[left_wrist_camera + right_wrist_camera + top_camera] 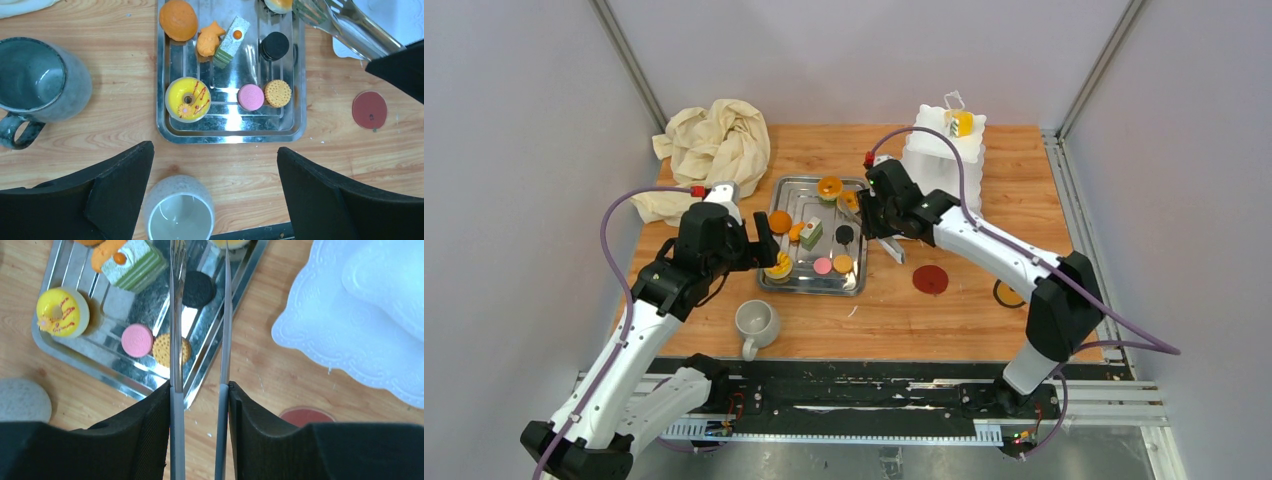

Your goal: Serve the afternoon tea

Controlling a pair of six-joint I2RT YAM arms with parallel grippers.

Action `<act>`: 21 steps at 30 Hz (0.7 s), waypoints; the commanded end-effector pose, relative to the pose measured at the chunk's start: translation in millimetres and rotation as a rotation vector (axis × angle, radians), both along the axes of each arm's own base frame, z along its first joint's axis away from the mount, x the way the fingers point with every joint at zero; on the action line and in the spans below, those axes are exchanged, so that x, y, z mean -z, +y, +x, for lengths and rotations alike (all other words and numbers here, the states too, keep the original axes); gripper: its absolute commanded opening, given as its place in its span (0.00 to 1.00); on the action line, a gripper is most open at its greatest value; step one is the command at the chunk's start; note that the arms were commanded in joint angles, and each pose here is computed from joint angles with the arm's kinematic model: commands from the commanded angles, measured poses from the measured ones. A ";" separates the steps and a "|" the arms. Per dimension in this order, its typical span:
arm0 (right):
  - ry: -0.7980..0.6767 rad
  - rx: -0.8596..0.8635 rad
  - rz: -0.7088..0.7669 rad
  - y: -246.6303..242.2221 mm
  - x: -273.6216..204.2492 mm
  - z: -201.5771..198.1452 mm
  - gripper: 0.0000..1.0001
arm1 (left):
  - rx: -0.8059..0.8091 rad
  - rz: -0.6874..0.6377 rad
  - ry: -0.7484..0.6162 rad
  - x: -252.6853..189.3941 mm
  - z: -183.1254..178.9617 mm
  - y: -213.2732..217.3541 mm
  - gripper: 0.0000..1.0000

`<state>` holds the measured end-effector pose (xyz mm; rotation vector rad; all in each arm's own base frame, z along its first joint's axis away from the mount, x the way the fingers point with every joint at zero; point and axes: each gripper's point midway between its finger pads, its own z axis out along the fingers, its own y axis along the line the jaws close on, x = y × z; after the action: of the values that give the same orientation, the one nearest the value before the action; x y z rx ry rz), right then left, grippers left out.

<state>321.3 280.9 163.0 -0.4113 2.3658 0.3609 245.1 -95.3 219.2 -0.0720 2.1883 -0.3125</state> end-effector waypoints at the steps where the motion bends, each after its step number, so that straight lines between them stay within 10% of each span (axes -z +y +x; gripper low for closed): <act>1: -0.076 0.003 -0.012 15.2 -15.4 27.9 0.43 | -0.012 0.040 -0.015 -2.6 -1.0 9.1 0.98; 21: -0.018 -0.029 -0.201 8.4 18.9 42.8 0.51 | -0.020 0.090 -0.012 2.6 -2.8 17.4 0.98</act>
<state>361.2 290.9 140.2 -0.5181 2.3926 0.1646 242.5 -83.8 214.8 -0.0417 2.2016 -0.2288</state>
